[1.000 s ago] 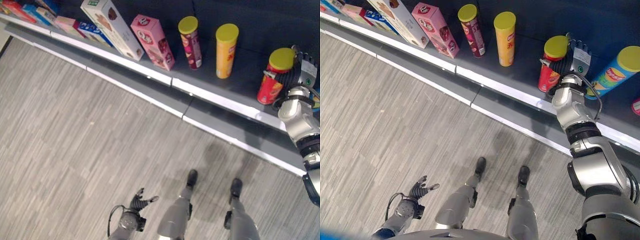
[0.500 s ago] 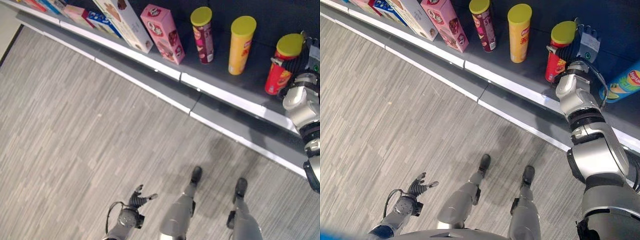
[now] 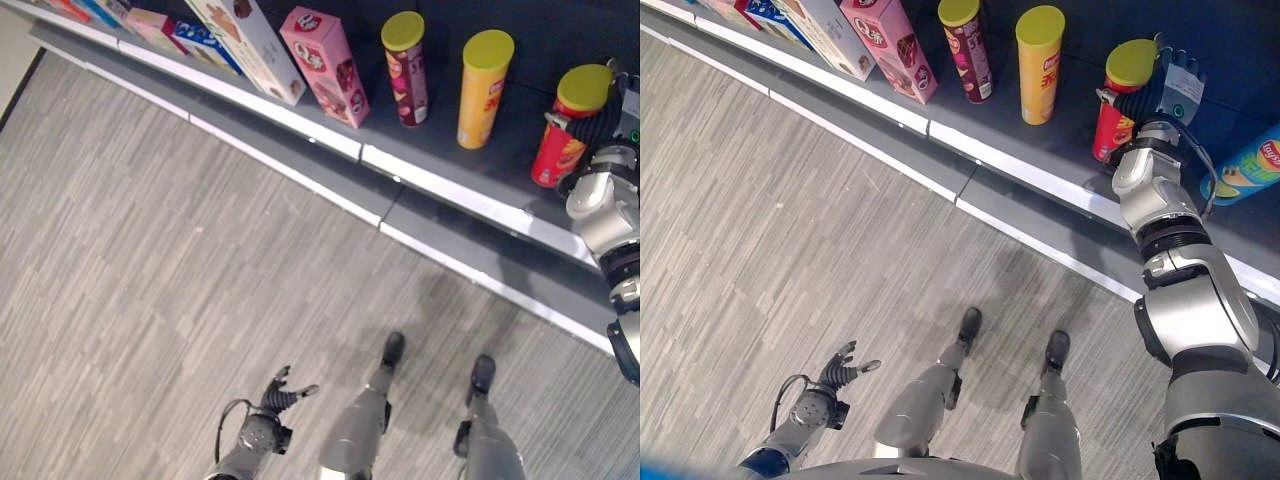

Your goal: Put the goods on the table back onto the shelves and tidy them up.

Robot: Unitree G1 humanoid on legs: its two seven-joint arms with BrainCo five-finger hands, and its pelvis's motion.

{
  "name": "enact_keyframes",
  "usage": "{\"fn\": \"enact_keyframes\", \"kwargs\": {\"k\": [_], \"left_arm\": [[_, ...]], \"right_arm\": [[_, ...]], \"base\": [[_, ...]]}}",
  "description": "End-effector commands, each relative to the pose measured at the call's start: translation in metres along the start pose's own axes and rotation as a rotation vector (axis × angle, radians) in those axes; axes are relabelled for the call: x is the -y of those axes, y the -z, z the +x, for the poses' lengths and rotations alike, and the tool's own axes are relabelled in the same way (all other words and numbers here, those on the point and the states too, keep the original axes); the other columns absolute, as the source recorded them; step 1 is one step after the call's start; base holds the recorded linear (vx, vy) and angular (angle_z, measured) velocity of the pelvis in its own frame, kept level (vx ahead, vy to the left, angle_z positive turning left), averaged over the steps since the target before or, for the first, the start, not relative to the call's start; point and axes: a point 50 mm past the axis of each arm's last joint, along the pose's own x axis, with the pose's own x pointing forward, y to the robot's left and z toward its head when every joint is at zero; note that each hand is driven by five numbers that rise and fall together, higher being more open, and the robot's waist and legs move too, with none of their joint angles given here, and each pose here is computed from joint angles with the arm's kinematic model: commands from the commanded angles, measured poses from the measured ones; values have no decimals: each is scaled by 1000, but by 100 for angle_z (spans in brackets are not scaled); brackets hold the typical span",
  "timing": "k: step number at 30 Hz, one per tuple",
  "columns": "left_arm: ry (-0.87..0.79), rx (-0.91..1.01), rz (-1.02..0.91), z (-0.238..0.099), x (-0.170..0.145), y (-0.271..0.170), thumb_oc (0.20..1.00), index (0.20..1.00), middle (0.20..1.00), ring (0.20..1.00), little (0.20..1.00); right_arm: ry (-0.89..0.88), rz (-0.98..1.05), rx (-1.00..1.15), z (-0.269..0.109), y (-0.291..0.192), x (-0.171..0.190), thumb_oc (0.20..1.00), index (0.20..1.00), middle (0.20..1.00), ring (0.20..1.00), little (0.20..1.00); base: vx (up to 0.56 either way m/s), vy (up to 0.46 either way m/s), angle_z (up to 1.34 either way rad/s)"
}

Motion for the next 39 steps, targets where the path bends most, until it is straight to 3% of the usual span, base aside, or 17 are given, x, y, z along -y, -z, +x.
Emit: {"fn": "enact_keyframes", "kwargs": {"k": [1, 23, 29, 30, 31, 34, 36, 37, 38, 39], "left_arm": [[-47, 56, 43, 8, -16, -16, 1000, 1000, 1000, 1000, 1000], [-62, 55, 55, 11, -19, -20, 1000, 1000, 1000, 1000, 1000], [-69, 3, 60, 10, -21, -10, 1000, 1000, 1000, 1000, 1000], [-79, -30, 56, 8, -24, -3, 1000, 1000, 1000, 1000, 1000], [-92, -75, 54, 5, -30, 8, 1000, 1000, 1000, 1000, 1000], [-85, -124, 61, -1, -39, 22, 1000, 1000, 1000, 1000, 1000], [-78, -153, 59, -4, -46, 30, 1000, 1000, 1000, 1000, 1000], [-78, -153, 60, -4, -46, 30, 1000, 1000, 1000, 1000, 1000], [-75, -158, 56, -5, -49, 32, 1000, 1000, 1000, 1000, 1000], [-46, -154, 59, -5, -52, 33, 1000, 1000, 1000, 1000, 1000]], "right_arm": [[88, -29, 65, 15, -6, 23, 1000, 1000, 1000, 1000, 1000], [149, 45, 70, -2, -2, 22, 1000, 1000, 1000, 1000, 1000], [161, 121, 160, -32, 0, 30, 1000, 1000, 1000, 1000, 1000], [87, 213, 210, -53, -3, 30, 1000, 1000, 1000, 1000, 1000], [-56, 430, 205, -85, -2, 25, 1000, 1000, 1000, 1000, 1000], [-325, 791, 146, -128, 5, 16, 1000, 1000, 1000, 1000, 1000], [-557, 999, 72, -161, 10, 2, 1000, 1000, 1000, 1000, 1000], [-557, 999, 72, -161, 10, 2, 1000, 1000, 1000, 1000, 1000], [-697, 1075, 25, -180, 13, -8, 1000, 1000, 1000, 1000, 1000], [-1092, 1084, -125, -236, 29, -34, 1000, 1000, 1000, 1000, 1000]], "base": [[0, 0, 0], [-6, 3, -1], [-9, 12, -4], [31, -17, -6], [53, -32, 3], [37, -11, -15], [53, 11, -21], [57, 12, -31], [108, 50, -43], [109, 50, -40]]}}
